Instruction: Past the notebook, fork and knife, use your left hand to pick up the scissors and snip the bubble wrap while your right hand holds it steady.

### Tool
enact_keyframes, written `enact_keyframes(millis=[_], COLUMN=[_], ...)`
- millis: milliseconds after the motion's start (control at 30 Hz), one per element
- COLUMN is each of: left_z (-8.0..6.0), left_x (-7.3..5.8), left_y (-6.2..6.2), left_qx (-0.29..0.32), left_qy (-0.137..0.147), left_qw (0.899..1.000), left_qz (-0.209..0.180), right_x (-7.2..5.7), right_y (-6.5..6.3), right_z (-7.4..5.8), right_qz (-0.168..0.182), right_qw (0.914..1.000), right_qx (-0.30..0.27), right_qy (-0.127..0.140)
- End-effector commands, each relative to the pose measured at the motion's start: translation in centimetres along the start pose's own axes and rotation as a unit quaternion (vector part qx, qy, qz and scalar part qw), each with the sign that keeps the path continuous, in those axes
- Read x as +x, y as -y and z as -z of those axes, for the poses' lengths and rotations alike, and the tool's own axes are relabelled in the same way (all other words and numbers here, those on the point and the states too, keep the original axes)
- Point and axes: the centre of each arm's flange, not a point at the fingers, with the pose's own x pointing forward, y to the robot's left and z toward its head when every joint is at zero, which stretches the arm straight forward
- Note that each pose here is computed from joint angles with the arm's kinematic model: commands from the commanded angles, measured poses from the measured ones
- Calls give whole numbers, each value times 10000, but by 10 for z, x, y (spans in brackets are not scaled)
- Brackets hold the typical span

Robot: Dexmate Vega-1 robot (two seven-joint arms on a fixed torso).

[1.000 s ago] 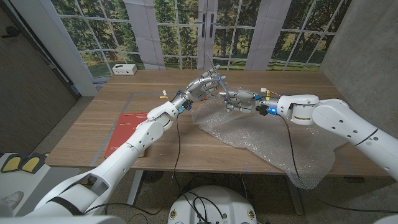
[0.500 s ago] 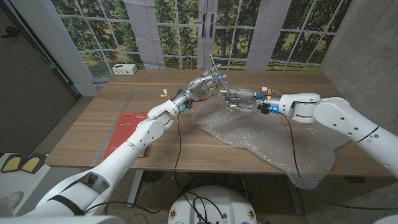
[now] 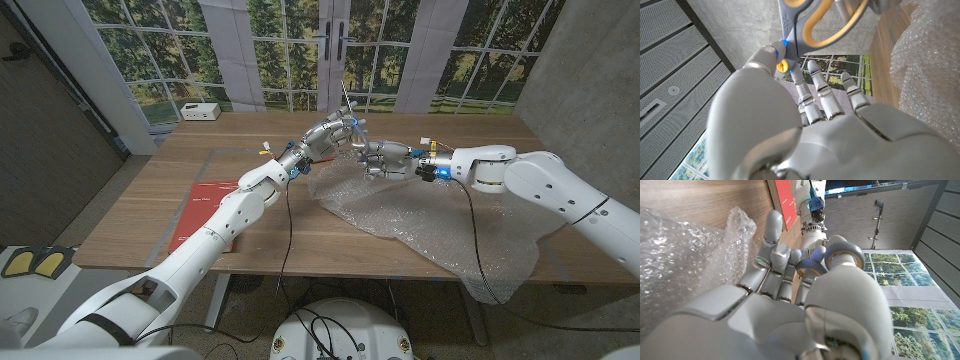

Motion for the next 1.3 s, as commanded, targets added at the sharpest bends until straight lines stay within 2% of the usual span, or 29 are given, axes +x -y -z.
enact_keyframes(millis=[33, 633, 833, 1300], left_z=[4, 6, 3, 2], left_x=[-3, -1, -1, -4], left_y=[2, 2, 4, 0], left_qx=[-7, -50, 47, 85], left_qy=[-60, -72, 42, 54], left_qw=[10000, 10000, 9999, 9998], left_qz=[-28, 14, 156, 180], right_x=[1, 0, 2, 3], right_y=[-3, 0, 1, 5], right_z=[3, 5, 5, 3], right_qz=[-346, -329, -347, -342], right_qw=[9991, 9989, 9989, 9989], right_qx=[251, 322, 326, 329], right_qy=[8, 10, 2, 24])
